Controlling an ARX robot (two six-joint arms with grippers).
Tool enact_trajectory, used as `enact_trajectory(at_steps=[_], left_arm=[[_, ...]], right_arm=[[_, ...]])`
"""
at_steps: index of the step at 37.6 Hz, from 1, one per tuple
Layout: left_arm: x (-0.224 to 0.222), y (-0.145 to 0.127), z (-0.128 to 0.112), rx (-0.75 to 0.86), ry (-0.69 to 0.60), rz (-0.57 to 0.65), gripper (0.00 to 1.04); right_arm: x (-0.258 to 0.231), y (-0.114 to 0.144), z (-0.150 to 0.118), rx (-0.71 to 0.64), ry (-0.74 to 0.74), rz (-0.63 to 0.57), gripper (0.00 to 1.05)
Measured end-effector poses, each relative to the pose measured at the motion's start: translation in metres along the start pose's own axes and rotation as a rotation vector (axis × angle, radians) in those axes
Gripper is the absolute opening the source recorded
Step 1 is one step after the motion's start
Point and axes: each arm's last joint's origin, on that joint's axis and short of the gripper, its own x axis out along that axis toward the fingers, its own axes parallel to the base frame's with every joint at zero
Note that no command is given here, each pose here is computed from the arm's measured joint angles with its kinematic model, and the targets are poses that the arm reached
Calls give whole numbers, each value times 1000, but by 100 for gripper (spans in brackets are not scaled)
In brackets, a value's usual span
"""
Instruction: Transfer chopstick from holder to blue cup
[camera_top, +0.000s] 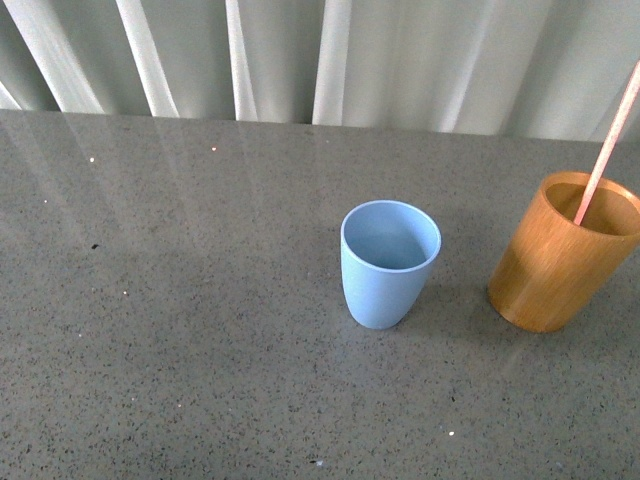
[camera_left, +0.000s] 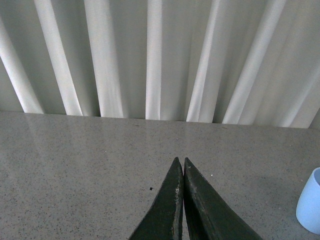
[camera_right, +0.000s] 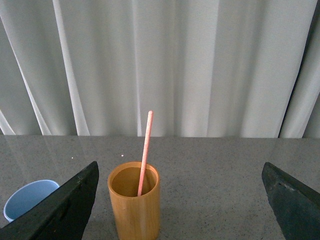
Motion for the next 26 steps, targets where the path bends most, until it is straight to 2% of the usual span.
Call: enact_trajectory(at_steps=[1,2,3,8,17,20,26], left_arm=[[0,0,0,-1,0,0,5],[0,0,0,0,0,0,16],[0,0,0,0,0,0,21],[0,0,0,0,0,0,43],[0,0,0,0,0,0,91],[0,0,0,1,0,0,100],[0,0,0,1,0,0,98]], right_arm=[[0,0,0,0,0,0,95],[0,0,0,0,0,0,95],[0,0,0,0,0,0,95],[0,0,0,0,0,0,95],[0,0,0,0,0,0,95],[0,0,0,0,0,0,95],[0,0,0,0,0,0,95]])
